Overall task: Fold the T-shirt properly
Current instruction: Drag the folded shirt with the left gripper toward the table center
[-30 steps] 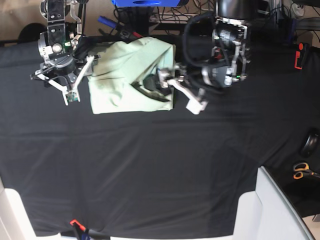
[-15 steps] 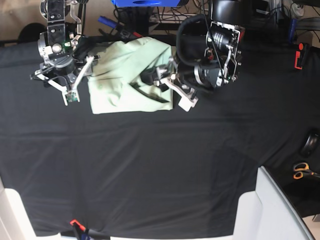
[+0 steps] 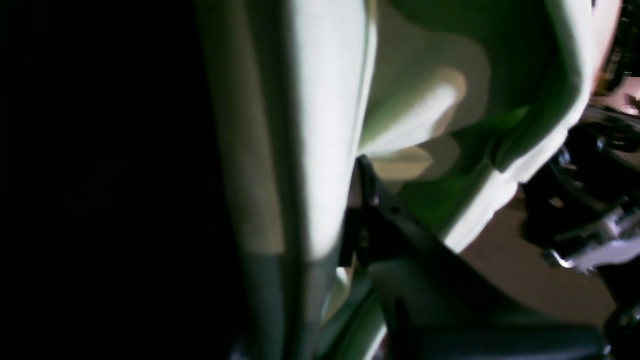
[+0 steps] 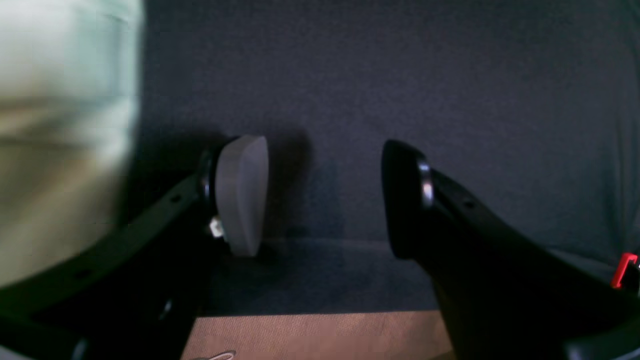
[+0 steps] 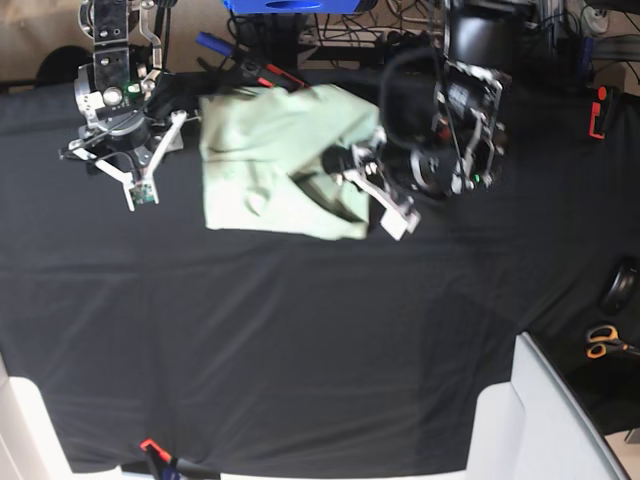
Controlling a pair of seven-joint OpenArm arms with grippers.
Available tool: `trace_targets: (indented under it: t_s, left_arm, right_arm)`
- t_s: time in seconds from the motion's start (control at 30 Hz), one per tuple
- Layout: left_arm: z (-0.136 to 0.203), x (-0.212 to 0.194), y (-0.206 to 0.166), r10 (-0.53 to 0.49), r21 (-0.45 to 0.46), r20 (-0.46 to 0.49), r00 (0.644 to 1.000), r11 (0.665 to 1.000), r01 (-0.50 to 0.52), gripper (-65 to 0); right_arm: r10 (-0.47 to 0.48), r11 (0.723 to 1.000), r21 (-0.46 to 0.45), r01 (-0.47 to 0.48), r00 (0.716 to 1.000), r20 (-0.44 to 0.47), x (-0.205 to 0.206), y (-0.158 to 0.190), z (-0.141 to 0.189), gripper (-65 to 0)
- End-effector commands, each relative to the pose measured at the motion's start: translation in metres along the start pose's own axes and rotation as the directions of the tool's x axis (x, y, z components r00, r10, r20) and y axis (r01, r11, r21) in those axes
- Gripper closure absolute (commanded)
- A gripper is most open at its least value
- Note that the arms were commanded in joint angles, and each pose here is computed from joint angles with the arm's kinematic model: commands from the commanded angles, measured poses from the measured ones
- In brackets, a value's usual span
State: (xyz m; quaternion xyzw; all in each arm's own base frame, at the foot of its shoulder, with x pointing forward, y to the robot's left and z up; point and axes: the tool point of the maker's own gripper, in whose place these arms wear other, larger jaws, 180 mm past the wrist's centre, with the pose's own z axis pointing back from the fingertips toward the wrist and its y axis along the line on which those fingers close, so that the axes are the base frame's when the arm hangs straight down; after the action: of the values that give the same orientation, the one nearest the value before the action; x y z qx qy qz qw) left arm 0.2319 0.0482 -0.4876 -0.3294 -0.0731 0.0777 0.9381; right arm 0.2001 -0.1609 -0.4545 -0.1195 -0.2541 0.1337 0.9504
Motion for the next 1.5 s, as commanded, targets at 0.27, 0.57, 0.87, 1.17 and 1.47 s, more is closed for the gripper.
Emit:
trace_targets:
  t_s: [0.27, 0.57, 0.87, 1.17, 1.47]
  left_arm:
    - [-0.017, 0.041, -0.017, -0.226, 0.077, -0.16, 0.961, 0.968, 0.24, 0.0]
    - [-0.017, 0.09, -0.03, -0.408, 0.182, -0.237, 0.882, 0.873, 0.453, 0.0]
    - [0.0, 0.127, -0.006, -0.559, 0.362, -0.407, 0.722, 0.627, 0.69, 0.0]
    - [0.004, 0.173, -0.029, -0.71, 0.486, -0.466, 0.529, 0.294, 0.823, 0.0]
    - [-0.027, 0.177, -0.076, -0.841, 0.473, -0.371, 0.394, 0.194, 0.859, 0.0]
  right_arm:
    - [-0.002, 1.0, -0.018, 0.003, 1.0, 0.031, 0.009, -0.006, 0.003, -35.0]
    - [-0.035, 0.998, -0.056, 0.036, 0.999, 0.018, 0.003, -0.023, 0.001, -35.0]
    - [-0.036, 0.998, -0.057, 0.037, 0.999, 0.022, 0.006, -0.023, 0.001, -35.0]
    - [-0.042, 0.997, -0.061, 0.044, 0.998, 0.044, 0.016, -0.026, 0.0, -35.0]
    - [-0.048, 0.996, -0.068, 0.049, 0.999, 0.017, 0.019, -0.029, -0.001, -35.0]
